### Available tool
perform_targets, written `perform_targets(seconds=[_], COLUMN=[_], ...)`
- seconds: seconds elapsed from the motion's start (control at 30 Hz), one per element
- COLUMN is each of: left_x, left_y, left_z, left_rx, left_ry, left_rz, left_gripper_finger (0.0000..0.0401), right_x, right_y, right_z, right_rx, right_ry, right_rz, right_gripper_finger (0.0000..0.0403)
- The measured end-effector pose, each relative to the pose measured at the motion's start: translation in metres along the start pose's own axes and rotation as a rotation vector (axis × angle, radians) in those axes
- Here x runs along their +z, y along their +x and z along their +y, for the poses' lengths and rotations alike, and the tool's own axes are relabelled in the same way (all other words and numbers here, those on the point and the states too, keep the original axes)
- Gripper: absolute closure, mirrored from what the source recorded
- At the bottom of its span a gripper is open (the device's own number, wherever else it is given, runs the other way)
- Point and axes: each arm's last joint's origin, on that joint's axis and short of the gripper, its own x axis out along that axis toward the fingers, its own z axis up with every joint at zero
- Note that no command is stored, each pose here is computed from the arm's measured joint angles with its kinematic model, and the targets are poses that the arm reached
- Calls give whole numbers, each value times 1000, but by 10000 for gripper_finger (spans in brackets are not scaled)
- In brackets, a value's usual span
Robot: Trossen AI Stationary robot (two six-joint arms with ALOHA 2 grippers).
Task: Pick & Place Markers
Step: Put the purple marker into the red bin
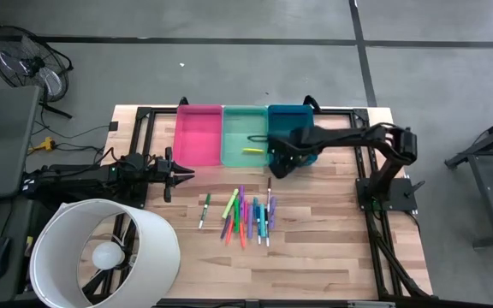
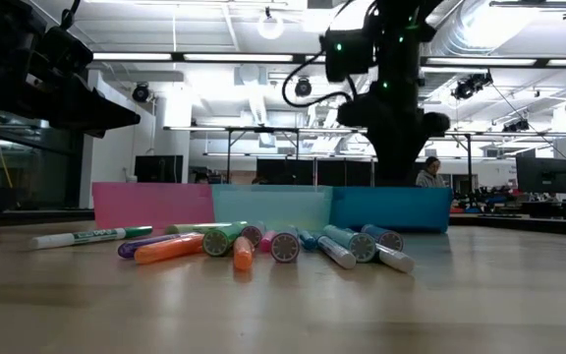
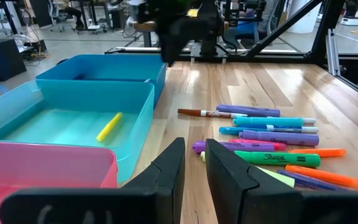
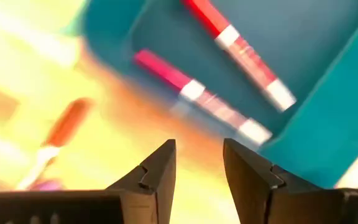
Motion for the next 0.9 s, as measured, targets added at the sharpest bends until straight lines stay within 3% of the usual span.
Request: perform_targets(seconds=[0.5, 0.77, 0.9], left_x=[0, 0, 0], left_y=[0, 0, 0], left_z=[0, 0, 0], left_rx=[0, 0, 0], left_ry=[0, 0, 0], left_rz=[0, 0, 0], left_gripper_finger=[339, 339, 339], right_x=[-82, -100, -105], right_y=[-12, -12, 7], right_z=[61, 86, 98], right_rx=[75, 202, 189], right_ry=[256, 344, 331], right_rz=[35, -12, 34], right_gripper_finger=[281, 280, 280])
